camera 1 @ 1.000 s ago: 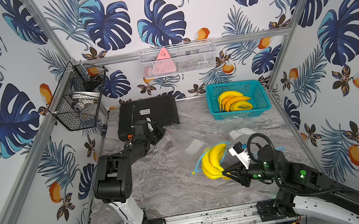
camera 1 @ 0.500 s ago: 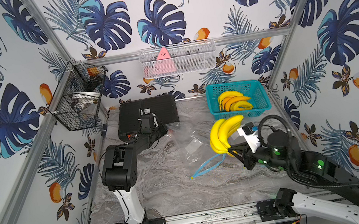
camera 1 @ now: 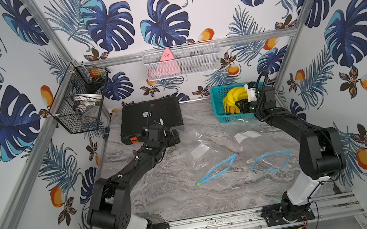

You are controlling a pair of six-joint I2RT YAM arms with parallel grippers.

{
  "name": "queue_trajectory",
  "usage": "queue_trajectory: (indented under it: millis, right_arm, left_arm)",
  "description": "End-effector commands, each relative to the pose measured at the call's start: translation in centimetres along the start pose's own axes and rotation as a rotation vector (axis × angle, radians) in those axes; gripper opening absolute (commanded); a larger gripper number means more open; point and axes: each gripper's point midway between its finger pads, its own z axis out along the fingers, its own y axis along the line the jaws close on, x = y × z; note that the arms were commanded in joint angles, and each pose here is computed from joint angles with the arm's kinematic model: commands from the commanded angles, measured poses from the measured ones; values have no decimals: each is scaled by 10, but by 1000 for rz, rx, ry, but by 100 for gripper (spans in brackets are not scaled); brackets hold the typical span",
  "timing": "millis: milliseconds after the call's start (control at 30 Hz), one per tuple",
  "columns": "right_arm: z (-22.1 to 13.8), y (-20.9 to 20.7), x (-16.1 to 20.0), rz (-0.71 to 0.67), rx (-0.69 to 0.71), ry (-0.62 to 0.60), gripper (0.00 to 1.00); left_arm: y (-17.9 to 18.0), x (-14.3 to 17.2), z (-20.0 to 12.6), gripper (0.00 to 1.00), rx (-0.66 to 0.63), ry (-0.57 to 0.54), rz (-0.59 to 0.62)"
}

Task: Open the zip-top bag and take out the banana
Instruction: Place the zipper food storage bag at the center of the board, then reset both arms

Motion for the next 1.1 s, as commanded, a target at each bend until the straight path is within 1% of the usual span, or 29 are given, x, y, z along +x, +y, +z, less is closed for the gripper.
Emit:
queue_trajectory:
  millis: [0, 33, 67, 100, 133, 167, 200, 233, 267, 300, 367, 433, 467, 533, 600, 633, 667, 700, 733, 767, 800, 833, 867, 900, 933, 967, 1000, 1033, 1067]
  right_arm:
    - [18, 1, -6, -89, -47, -25, 0]
    - [25, -5, 1, -87, -31, -5, 2]
    - [32, -12, 8, -77, -17, 11, 26]
    - [35, -16, 13, -69, -15, 20, 46]
    - [36, -20, 18, -63, -5, 23, 75]
    - [33, -24, 21, -65, 21, 16, 88]
    - [27, -26, 20, -63, 42, -9, 92]
    - [16, -28, 19, -63, 71, -34, 95]
    - [3, -30, 26, -69, 107, -36, 96]
    - [-9, -33, 27, -81, 145, -50, 96]
    - [-43, -46, 32, -105, 282, -85, 100]
    - [-76, -58, 41, -117, 392, -129, 100]
    - [-89, -63, 53, -115, 424, -129, 100]
    - [-110, -71, 75, -89, 470, -148, 100]
    - [-122, -80, 104, -61, 500, -160, 100]
    - [-126, -83, 115, -53, 512, -188, 100]
    - [-130, -90, 124, -53, 540, -219, 100]
    - [-133, -94, 127, -40, 554, -261, 100]
    - [-134, -99, 121, -36, 569, -322, 100]
    - [-130, -102, 116, -41, 578, -351, 100]
    - [-121, -106, 112, -40, 573, -353, 100]
    - [-104, -113, 123, -40, 579, -269, 100]
    - [-91, -115, 134, -46, 556, -219, 100]
    - [-84, -116, 131, -63, 535, -273, 100]
    - [-89, -120, 134, -44, 568, -266, 100]
    - [-92, -121, 138, -12, 580, -219, 100]
    - [-93, -123, 135, -24, 587, -244, 100]
    - [-92, -123, 129, -47, 587, -297, 100]
    - [-93, -124, 131, -40, 595, -275, 100]
  left_arm:
    - [21, -6, -15, 99, -149, -90, 127]
    - [25, -3, -15, 99, -170, -90, 147]
    - [31, 0, -14, 99, -196, -89, 166]
    - [35, 2, -12, 99, -221, -91, 189]
    - [40, 5, -10, 99, -242, -91, 213]
    - [44, 8, -9, 99, -267, -87, 227]
    - [48, 7, -9, 99, -289, -107, 230]
    - [54, 7, -8, 99, -312, -128, 246]
    - [58, 5, -9, 99, -335, -150, 265]
    - [61, 6, -8, 99, -340, -155, 290]
    - [68, 9, -5, 99, -354, -157, 348]
    - [75, 14, -3, 99, -355, -179, 388]
    - [77, 14, -4, 99, -340, -217, 393]
    - [86, 20, -6, 99, -337, -250, 403]
    - [91, 30, -9, 99, -312, -285, 398]
    - [90, 29, -11, 99, -301, -328, 413]
    - [86, 29, -12, 99, -264, -355, 426]
    - [89, 30, -10, 99, -261, -362, 416]
    - [94, 32, -7, 99, -259, -362, 399]
    - [103, 31, -9, 99, -283, -384, 369]
    - [110, 34, -10, 99, -286, -378, 332]
    - [116, 37, -12, 99, -281, -387, 307]
    - [117, 42, -9, 99, -274, -395, 310]
    - [116, 38, -5, 99, -273, -426, 329]
    - [117, 38, -3, 99, -276, -400, 314]
    - [126, 42, -1, 99, -316, -346, 279]
    - [135, 38, 0, 99, -358, -355, 257]
    - [138, 34, 0, 99, -373, -374, 249]
    - [140, 38, -1, 99, -374, -355, 235]
